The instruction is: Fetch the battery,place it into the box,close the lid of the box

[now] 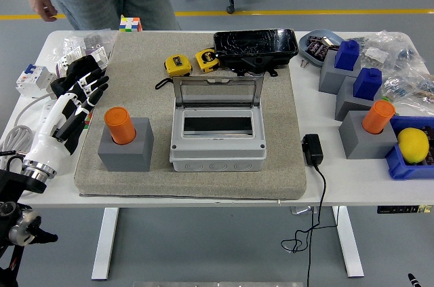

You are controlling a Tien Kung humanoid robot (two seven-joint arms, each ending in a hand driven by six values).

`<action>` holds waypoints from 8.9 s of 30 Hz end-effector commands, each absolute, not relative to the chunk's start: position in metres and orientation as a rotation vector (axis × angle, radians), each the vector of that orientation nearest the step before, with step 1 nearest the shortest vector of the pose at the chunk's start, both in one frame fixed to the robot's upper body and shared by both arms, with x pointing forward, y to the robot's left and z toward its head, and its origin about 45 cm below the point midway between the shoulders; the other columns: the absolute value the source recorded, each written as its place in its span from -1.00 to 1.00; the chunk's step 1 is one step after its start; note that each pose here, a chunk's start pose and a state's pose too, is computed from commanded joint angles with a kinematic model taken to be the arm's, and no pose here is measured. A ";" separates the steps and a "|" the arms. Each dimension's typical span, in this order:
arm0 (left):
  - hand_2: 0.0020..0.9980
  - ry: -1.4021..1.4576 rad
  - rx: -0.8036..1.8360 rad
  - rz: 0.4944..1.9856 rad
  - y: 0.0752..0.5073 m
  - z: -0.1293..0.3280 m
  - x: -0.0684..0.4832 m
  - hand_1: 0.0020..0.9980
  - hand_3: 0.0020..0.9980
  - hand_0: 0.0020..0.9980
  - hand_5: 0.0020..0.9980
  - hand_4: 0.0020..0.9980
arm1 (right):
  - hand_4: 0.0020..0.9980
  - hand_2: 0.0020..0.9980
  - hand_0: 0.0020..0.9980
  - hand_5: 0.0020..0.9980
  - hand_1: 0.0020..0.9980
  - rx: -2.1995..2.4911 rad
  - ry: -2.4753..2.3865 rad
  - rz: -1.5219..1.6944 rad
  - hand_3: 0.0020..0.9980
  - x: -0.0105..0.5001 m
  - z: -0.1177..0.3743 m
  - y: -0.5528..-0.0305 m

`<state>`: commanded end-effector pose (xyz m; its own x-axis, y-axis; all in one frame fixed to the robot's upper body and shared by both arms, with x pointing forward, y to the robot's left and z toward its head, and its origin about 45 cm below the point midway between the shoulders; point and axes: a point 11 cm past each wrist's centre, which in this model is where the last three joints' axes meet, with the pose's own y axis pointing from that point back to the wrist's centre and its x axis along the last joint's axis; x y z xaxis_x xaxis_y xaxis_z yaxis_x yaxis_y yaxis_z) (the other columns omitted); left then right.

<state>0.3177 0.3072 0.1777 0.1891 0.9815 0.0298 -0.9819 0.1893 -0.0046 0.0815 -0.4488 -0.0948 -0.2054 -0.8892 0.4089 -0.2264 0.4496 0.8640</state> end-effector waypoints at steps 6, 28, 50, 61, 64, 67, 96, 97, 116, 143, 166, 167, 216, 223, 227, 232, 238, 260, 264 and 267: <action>0.83 -0.016 0.018 1.427 0.312 0.170 0.320 0.87 0.85 0.89 0.20 1.00 | 1.00 0.52 0.61 1.00 0.52 0.971 -1.700 -0.829 0.60 0.082 -0.095 -0.449; 0.73 0.052 -0.036 1.368 0.287 0.165 0.331 0.79 0.70 0.76 -0.03 1.00 | 1.00 0.52 0.60 1.00 0.51 0.972 -1.713 -0.834 0.60 0.086 -0.095 -0.447; 0.63 0.015 0.013 1.370 0.282 0.161 0.332 0.70 0.63 0.58 -0.70 1.00 | 1.00 0.51 0.59 1.00 0.51 0.968 -1.718 -0.835 0.60 0.086 -0.094 -0.448; 0.60 0.032 0.030 1.349 0.280 0.154 0.333 0.72 0.61 0.58 -0.76 1.00 | 1.00 0.51 0.60 1.00 0.51 0.962 -1.717 -0.840 0.60 0.083 -0.095 -0.448; 0.59 0.034 0.030 1.352 0.278 0.152 0.332 0.76 0.55 0.64 -0.81 1.00 | 1.00 0.50 0.59 1.00 0.50 0.962 -1.718 -0.841 0.60 0.083 -0.095 -0.448; 0.59 0.031 0.035 1.348 0.276 0.151 0.332 0.76 0.55 0.64 -0.81 1.00 | 1.00 0.50 0.59 1.00 0.50 0.962 -1.719 -0.840 0.60 0.084 -0.094 -0.449; 0.41 -0.012 0.057 1.371 0.270 0.153 0.335 0.61 0.41 0.54 -1.00 1.00 | 1.00 0.50 0.59 1.00 0.50 0.962 -1.726 -0.842 0.60 0.086 -0.094 -0.449; 0.41 -0.013 0.056 1.371 0.269 0.154 0.335 0.61 0.41 0.54 -1.00 1.00 | 1.00 0.50 0.59 1.00 0.50 0.962 -1.726 -0.842 0.60 0.086 -0.094 -0.449; 0.41 -0.015 0.081 1.381 0.270 0.147 0.332 0.59 0.37 0.44 -1.00 1.00 | 1.00 0.50 0.59 1.00 0.49 0.962 -1.727 -0.841 0.60 0.086 -0.094 -0.449; -0.06 -0.024 0.102 1.407 0.271 0.142 0.331 0.16 -0.09 -0.02 -1.00 1.00 | 1.00 0.50 0.58 1.00 0.49 0.957 -1.727 -0.843 0.60 0.085 -0.094 -0.450; -0.28 -0.014 0.090 1.418 0.269 0.141 0.331 -0.19 -0.36 -0.42 -1.00 1.00 | 1.00 0.50 0.58 1.00 0.49 0.957 -1.732 -0.843 0.60 0.087 -0.093 -0.450; -0.28 -0.014 0.090 1.419 0.269 0.141 0.331 -0.19 -0.36 -0.42 -1.00 1.00 | 1.00 0.50 0.58 1.00 0.49 0.957 -1.732 -0.843 0.60 0.087 -0.093 -0.450; -0.89 -0.043 0.036 1.512 0.274 0.152 0.336 -0.99 -0.90 -0.87 -1.00 1.00 | 1.00 0.50 0.58 1.00 0.50 0.954 -1.735 -0.839 0.59 0.088 -0.092 -0.453; -0.89 -0.077 0.006 1.513 0.273 0.167 0.341 -0.99 -0.90 -0.87 -1.00 1.00 | 1.00 0.50 0.58 1.00 0.50 0.952 -1.738 -0.840 0.59 0.088 -0.092 -0.453; -0.89 -0.136 -0.011 1.518 0.271 0.183 0.344 -0.99 -0.91 -0.87 -1.00 1.00 | 1.00 0.50 0.58 1.00 0.50 0.953 -1.740 -0.840 0.59 0.089 -0.092 -0.453; -0.92 -0.302 -0.007 1.531 0.266 0.212 0.346 -1.00 -0.96 -0.91 -1.00 1.00 | 1.00 0.50 0.58 1.00 0.50 0.952 -1.743 -0.838 0.59 0.090 -0.091 -0.454; -0.94 -0.487 -0.015 1.543 0.257 0.245 0.346 -1.00 -0.99 -0.94 -0.96 1.00 | 1.00 0.50 0.58 1.00 0.50 0.950 -1.746 -0.835 0.59 0.091 -0.090 -0.455; -0.99 -1.209 0.083 1.050 0.129 0.291 0.314 -1.00 -1.00 -0.95 -0.67 0.89 | 1.00 0.50 0.58 1.00 0.50 0.940 -1.761 -0.823 0.59 0.096 -0.087 -0.460; -0.99 -1.205 0.086 0.954 0.105 0.276 0.309 -1.00 -1.00 -0.95 -0.67 0.89 | 1.00 0.50 0.58 1.00 0.50 0.940 -1.763 -0.821 0.59 0.098 -0.086 -0.461; -1.00 -1.198 0.091 0.909 0.092 0.268 0.308 -1.00 -1.00 -0.95 -0.65 0.77 | 1.00 0.50 0.58 1.00 0.50 0.937 -1.764 -0.822 0.59 0.098 -0.086 -0.462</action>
